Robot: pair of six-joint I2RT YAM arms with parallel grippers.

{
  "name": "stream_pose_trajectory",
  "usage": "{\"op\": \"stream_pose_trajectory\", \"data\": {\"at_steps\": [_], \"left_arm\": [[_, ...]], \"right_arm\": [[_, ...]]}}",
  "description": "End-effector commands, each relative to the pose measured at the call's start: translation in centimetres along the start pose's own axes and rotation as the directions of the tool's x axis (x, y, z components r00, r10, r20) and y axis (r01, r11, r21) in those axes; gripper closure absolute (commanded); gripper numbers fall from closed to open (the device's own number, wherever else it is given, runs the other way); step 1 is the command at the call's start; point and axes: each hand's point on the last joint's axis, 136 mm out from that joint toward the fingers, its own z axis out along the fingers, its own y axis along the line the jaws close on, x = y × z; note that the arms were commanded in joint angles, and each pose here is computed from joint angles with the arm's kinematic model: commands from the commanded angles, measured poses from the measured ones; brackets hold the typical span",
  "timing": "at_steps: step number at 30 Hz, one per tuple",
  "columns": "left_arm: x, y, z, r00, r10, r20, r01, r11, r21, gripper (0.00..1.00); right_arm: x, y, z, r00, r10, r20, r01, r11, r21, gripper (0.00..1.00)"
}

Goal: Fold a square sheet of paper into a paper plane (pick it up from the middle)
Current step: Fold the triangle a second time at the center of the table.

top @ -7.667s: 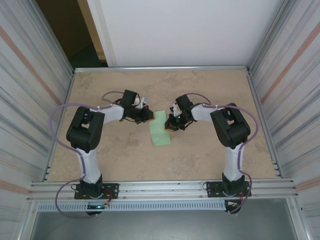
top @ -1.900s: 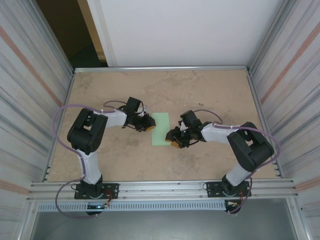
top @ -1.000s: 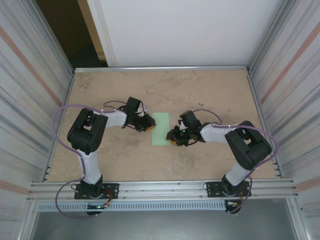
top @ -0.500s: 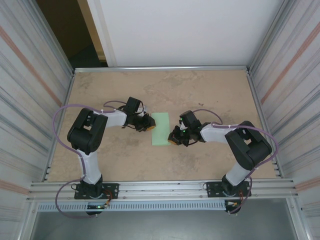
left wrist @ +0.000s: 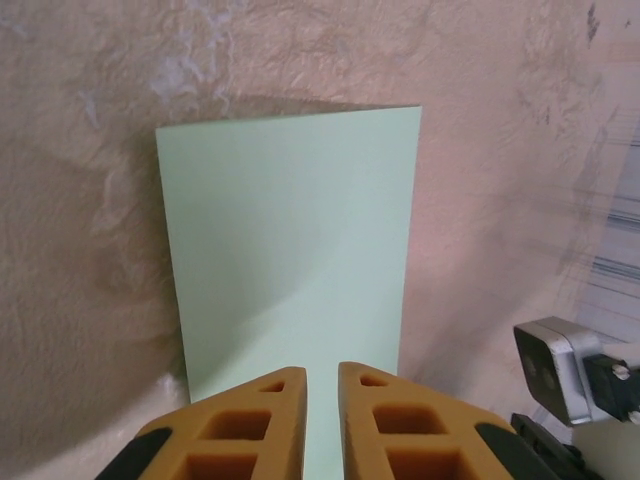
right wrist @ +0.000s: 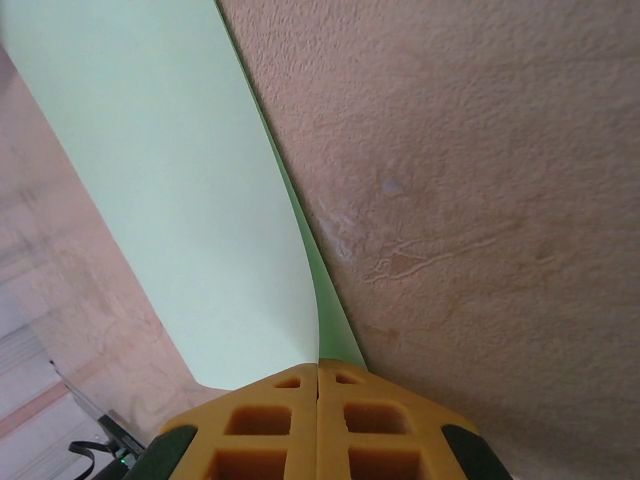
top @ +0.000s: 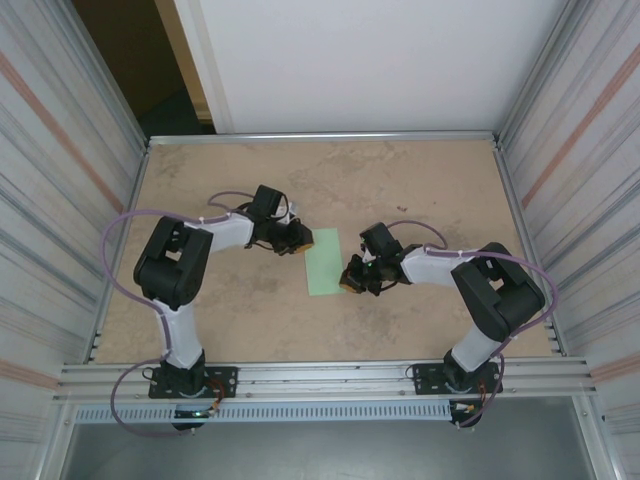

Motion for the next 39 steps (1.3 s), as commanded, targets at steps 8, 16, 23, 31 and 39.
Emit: {"op": "stream_pose_trajectory", "data": {"at_steps": [8,16,23,31,39], "left_arm": [[1.2,2.9,1.3,0.997,-0.029,-0.068,0.023,0.996,-0.089,0.85],[1.3,3.4,1.6,0.997,-0.037,-0.070,0.030,0.995,-0.099,0.85],[1.6,3.7,1.7,0.996,-0.040,-0.077,0.031,0.994,-0.108,0.85],[1.7,3.9,1.7,0.996,-0.044,-0.079,0.035,0.993,-0.110,0.85],[1.7,4.0,1.7,0.996,-0.046,-0.078,0.037,0.993,-0.113,0.85]], "right_arm": [[-0.8,3.2,-1.5,0.996,-0.071,0.047,0.075,0.994,-0.076,1.00],[-0.8,6.8,-0.9,0.988,-0.150,0.038,0.154,0.975,-0.161,1.00],[-1.7,8.2,0.8,0.989,-0.146,0.032,0.149,0.973,-0.176,1.00],[-2.2,7.8,2.4,0.992,-0.123,0.037,0.127,0.982,-0.141,1.00],[-2.7,7.5,3.3,0.994,-0.088,0.062,0.096,0.986,-0.135,1.00]]}}
